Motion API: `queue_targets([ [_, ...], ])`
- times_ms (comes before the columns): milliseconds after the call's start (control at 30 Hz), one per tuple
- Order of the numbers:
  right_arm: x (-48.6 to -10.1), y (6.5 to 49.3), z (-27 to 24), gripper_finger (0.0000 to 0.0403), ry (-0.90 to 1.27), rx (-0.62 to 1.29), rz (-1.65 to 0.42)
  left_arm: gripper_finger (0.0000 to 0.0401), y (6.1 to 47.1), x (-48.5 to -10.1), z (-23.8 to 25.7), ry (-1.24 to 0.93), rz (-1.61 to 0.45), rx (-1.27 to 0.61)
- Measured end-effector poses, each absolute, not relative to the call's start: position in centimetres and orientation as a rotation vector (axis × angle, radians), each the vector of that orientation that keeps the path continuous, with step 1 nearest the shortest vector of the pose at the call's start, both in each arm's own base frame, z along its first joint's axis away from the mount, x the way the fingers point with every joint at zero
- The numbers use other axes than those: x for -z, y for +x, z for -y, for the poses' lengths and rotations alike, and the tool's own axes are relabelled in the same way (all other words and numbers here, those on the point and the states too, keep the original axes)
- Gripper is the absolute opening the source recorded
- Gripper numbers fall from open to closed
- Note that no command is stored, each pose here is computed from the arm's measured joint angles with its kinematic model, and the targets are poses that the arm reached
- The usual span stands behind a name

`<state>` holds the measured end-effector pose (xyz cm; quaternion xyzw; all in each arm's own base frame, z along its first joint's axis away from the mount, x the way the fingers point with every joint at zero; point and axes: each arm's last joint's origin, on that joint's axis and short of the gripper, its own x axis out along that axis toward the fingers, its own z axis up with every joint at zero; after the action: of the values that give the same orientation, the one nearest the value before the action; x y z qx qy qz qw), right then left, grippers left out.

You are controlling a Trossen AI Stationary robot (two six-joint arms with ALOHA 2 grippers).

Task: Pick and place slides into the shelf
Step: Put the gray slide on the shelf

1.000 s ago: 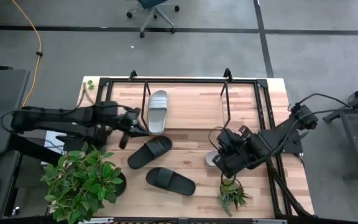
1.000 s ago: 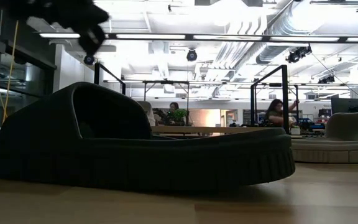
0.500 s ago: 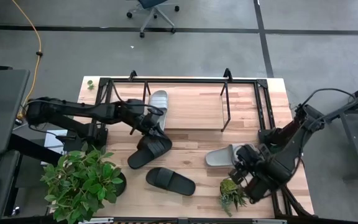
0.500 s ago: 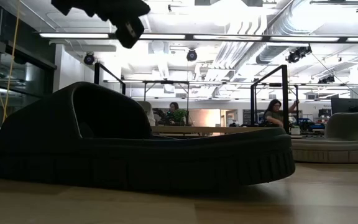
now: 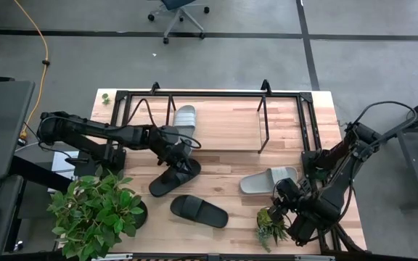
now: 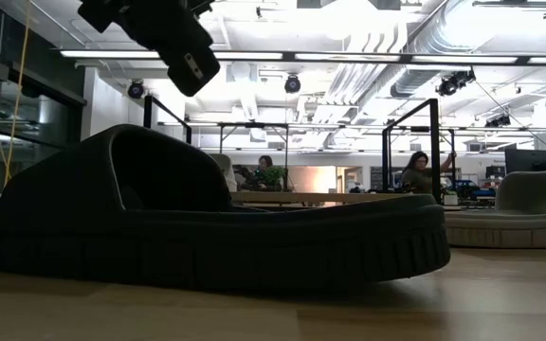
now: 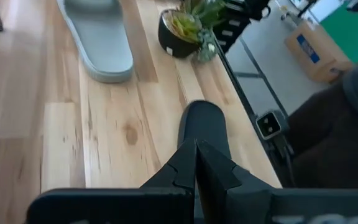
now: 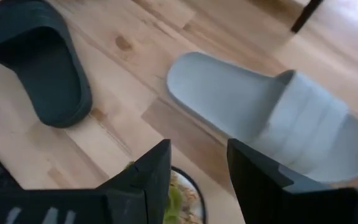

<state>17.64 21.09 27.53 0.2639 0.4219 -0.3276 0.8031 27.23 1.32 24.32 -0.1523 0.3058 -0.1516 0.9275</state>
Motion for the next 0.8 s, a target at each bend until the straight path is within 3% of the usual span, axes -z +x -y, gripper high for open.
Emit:
queue_targets([
  [167, -26.9, 17.8, -21.3, 0.0147, 0.613, 0.692, -0.897, 0.0001, 27.0, -24.1, -1.4, -0.311, -0.657, 0.298],
  [367, -26.6, 18.1, -19.7, 0.0147, 0.682, 0.868, -1.071, 0.0001, 27.0, -24.0, -1.5, -0.298, -0.661, 0.265],
  [800, -26.6, 23.7, -13.7, 0.0147, 0.880, 0.965, -1.216, 0.0001, 26.9, -24.0, -1.3, -0.255, -0.659, 0.358],
])
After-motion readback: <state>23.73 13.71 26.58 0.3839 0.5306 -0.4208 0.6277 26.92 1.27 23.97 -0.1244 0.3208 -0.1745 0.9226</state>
